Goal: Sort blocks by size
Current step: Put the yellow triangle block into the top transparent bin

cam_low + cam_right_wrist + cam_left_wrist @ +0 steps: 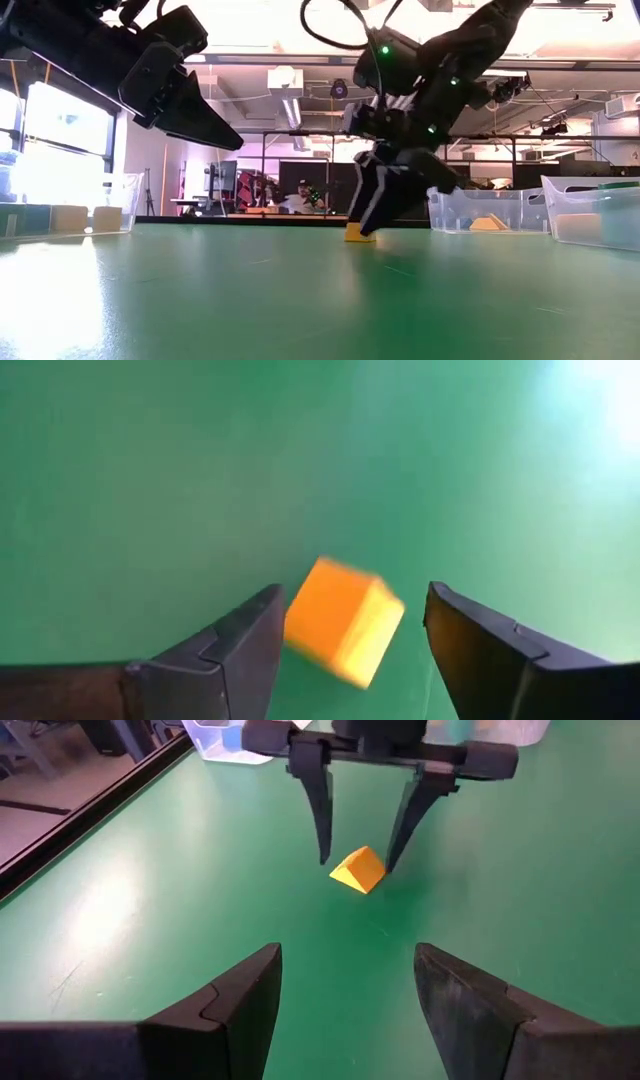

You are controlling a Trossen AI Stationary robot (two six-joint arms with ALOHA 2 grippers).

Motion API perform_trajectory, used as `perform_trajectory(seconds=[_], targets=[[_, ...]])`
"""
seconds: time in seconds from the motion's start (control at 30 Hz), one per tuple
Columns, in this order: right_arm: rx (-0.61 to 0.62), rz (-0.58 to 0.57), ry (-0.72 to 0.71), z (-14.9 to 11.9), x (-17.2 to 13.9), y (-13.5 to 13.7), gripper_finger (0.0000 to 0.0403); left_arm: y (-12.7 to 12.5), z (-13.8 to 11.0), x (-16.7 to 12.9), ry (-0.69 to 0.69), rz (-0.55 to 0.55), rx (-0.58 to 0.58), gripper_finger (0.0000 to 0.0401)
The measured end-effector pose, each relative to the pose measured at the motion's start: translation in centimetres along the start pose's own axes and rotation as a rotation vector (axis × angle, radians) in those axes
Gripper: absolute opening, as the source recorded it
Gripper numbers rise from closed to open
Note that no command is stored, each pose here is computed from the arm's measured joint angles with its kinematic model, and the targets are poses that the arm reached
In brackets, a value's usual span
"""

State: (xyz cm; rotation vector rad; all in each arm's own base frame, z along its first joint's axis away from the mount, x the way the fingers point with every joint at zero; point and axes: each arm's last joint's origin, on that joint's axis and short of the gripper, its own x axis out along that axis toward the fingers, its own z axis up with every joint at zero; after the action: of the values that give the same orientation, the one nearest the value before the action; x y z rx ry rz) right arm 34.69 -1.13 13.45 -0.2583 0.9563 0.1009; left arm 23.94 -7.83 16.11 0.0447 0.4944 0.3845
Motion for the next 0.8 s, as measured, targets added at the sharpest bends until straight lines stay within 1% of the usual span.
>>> perform_trajectory(seconds=[0.07, 0.17, 0.23, 0.27, 0.33, 0.5, 0.6, 0.8], targets=[[0.061, -0.017, -0.051, 0.4, 0.0, -0.4, 0.0231, 0.0, 0.0, 0.0, 0.000, 0.000, -0.001, 0.0215], [0.188, -0.052, -0.133, 1.1, -0.1, -1.3, 0.0231, 0.0, 0.0, 0.0, 0.000, 0.001, -0.001, 0.0215], [0.257, -0.067, -0.160, 1.2, -0.2, -1.8, 0.0231, 0.0, 0.0, 0.0, 0.000, 0.001, 0.000, 0.0215], [0.265, -0.064, -0.156, 1.1, -0.2, -2.0, 0.0231, 0.0, 0.0, 0.0, 0.000, 0.001, 0.000, 0.0215], [0.217, -0.041, -0.120, 0.7, -0.3, -2.2, 0.0231, 0.0, 0.0, 0.0, 0.000, 0.001, 0.000, 0.0215], [0.018, 0.027, 0.018, -0.6, -0.9, -1.7, 0.0231, 0.0, 0.0, 0.0, 0.001, 0.001, 0.001, 0.0215], [-0.026, 0.047, 0.073, -1.0, -0.9, -1.2, 0.0231, 0.0, 0.0, 0.0, 0.001, 0.001, 0.002, 0.0215], [-0.066, 0.062, 0.064, -0.7, -0.6, 0.0, 0.0231, 0.0, 0.0, 0.0, 0.001, 0.001, 0.002, 0.0215]])
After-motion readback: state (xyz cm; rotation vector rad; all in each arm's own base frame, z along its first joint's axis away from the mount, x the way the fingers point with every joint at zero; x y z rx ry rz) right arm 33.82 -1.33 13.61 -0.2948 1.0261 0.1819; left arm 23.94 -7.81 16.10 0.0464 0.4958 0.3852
